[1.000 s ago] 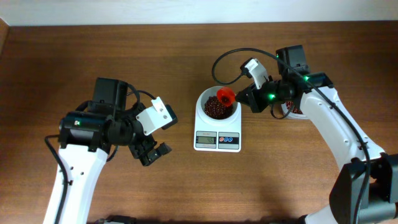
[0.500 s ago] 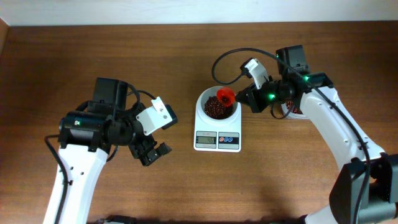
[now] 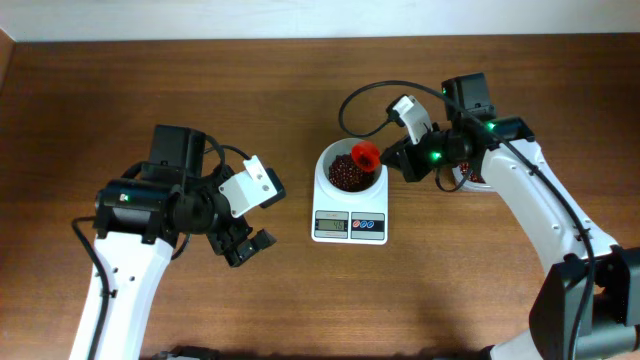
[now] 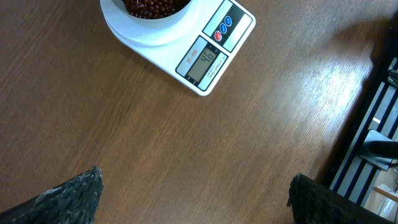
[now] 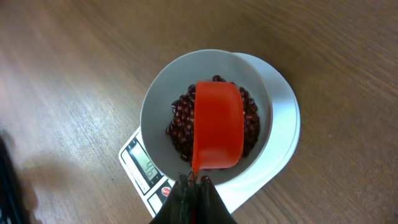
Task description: Scoop and weigh 50g on scale
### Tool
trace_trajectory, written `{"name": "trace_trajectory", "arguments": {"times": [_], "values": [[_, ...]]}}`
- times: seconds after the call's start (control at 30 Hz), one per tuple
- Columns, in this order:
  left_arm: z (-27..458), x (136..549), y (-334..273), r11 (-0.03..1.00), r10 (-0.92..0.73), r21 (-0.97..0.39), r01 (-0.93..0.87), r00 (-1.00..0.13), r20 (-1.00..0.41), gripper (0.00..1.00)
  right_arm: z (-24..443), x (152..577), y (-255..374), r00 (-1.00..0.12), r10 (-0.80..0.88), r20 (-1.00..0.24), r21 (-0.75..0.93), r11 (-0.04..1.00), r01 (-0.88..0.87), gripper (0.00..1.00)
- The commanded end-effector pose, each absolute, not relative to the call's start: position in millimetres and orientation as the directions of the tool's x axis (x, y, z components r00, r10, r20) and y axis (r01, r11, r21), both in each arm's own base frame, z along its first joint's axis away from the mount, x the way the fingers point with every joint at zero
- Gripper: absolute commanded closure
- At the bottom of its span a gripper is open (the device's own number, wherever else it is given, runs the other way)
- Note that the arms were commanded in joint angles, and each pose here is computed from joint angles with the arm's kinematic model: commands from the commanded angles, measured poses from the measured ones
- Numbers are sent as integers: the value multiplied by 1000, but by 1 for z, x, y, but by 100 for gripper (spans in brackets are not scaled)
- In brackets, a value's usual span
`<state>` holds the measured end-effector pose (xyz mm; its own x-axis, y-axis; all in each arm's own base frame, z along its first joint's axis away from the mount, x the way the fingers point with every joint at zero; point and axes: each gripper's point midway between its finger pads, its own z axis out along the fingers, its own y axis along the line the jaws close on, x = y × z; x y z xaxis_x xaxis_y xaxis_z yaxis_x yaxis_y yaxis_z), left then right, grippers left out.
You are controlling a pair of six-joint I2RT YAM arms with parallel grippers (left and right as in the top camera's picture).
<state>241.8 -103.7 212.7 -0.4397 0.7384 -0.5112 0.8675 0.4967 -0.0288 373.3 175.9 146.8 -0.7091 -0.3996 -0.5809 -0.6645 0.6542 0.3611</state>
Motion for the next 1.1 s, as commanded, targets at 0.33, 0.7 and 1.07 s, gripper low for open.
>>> {"name": "trace_trajectory", "arguments": {"times": [0.33, 0.7, 1.07], "values": [[214, 241, -105, 486, 741, -21, 874, -425, -520, 1, 186, 363, 188, -706, -377, -600, 413, 609, -677, 96], [214, 241, -105, 486, 741, -21, 874, -425, -520, 1, 171, 370, 196, -628, -516, -582, 188, 666, -722, 96], [214, 241, -105, 486, 741, -21, 874, -425, -520, 1, 180, 380, 198, -589, -573, -570, 42, 696, -717, 96]]}}
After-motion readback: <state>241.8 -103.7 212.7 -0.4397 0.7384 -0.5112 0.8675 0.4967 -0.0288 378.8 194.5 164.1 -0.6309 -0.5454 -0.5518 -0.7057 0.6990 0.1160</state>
